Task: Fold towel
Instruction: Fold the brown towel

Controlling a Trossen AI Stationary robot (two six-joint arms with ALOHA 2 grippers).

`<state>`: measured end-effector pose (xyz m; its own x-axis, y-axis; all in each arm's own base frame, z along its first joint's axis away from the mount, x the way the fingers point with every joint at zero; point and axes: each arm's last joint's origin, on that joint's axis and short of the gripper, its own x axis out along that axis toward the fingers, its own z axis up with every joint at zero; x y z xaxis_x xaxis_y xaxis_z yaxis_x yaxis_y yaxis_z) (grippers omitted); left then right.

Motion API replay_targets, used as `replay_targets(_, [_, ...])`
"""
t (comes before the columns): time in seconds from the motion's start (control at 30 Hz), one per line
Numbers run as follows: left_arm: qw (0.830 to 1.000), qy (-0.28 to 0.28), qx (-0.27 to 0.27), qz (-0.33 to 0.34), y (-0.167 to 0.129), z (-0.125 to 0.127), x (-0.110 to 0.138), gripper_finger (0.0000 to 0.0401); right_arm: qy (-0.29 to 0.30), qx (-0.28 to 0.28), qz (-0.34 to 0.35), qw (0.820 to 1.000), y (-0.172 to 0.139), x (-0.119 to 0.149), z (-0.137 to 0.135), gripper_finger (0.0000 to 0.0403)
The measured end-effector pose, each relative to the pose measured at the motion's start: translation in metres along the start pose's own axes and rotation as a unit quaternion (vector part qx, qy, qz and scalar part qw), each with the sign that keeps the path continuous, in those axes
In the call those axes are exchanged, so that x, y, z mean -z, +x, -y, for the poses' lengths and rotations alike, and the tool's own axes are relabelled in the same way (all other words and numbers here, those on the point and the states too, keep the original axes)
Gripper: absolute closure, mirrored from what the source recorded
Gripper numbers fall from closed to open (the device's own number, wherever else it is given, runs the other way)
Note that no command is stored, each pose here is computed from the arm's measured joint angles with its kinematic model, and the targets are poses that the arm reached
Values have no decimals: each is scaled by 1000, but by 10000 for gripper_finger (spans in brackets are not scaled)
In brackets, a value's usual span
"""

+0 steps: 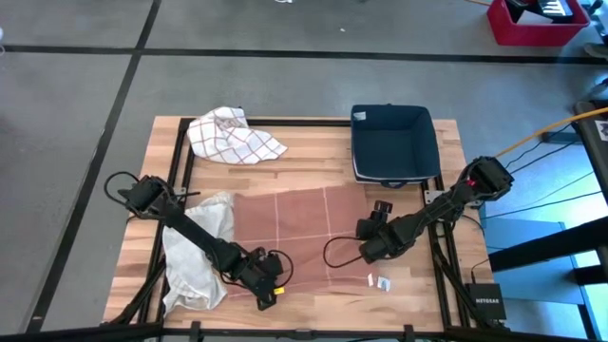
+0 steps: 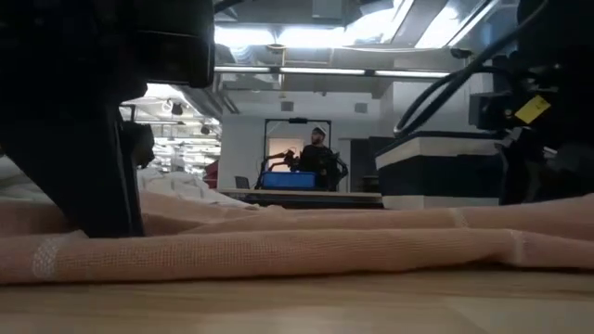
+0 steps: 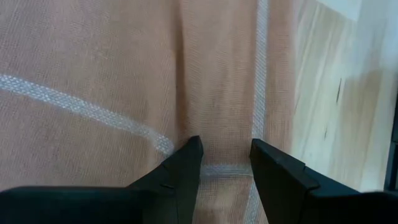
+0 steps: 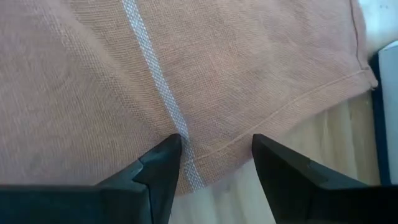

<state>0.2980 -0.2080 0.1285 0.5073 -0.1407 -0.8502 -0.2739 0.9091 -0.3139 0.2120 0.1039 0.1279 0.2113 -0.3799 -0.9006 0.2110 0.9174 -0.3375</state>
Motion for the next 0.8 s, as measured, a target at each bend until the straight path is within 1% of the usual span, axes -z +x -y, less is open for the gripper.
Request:
replay_targets(0.1, [1000,-5,27,13,0,4,-3,266,0,-10,9,1000,-3,-2,0,199])
replay_targets(0.17, [998,-12,51,24,1,5,-10,266,-2,-19,17,1000,-9,-7,-1,199])
replay_targets(0.23, [997,-11,63,39,-1,7,-20,266,-5,-33,28,999,-18,-15,-2,199])
replay_targets(0.4, [993,27,86,78,-23,22,-46,270,-17,-105,46,993,-51,-34,-8,199])
replay_targets(0.5, [992,39,97,75,-45,38,-50,278,-37,-153,83,984,-78,-37,-20,199])
replay_targets(0.57, [993,42,94,58,-57,49,-43,284,-52,-181,109,976,-92,-34,-32,199])
replay_targets(0.63, [996,48,75,28,-62,55,-29,290,-63,-219,147,963,-104,-28,-49,199])
replay_targets(0.73, [999,45,18,-3,-64,55,-3,299,-78,-270,188,941,-111,-13,-73,199])
replay_targets(0.8, [998,49,-31,-7,-65,51,9,304,-87,-288,197,933,-108,-1,-88,199])
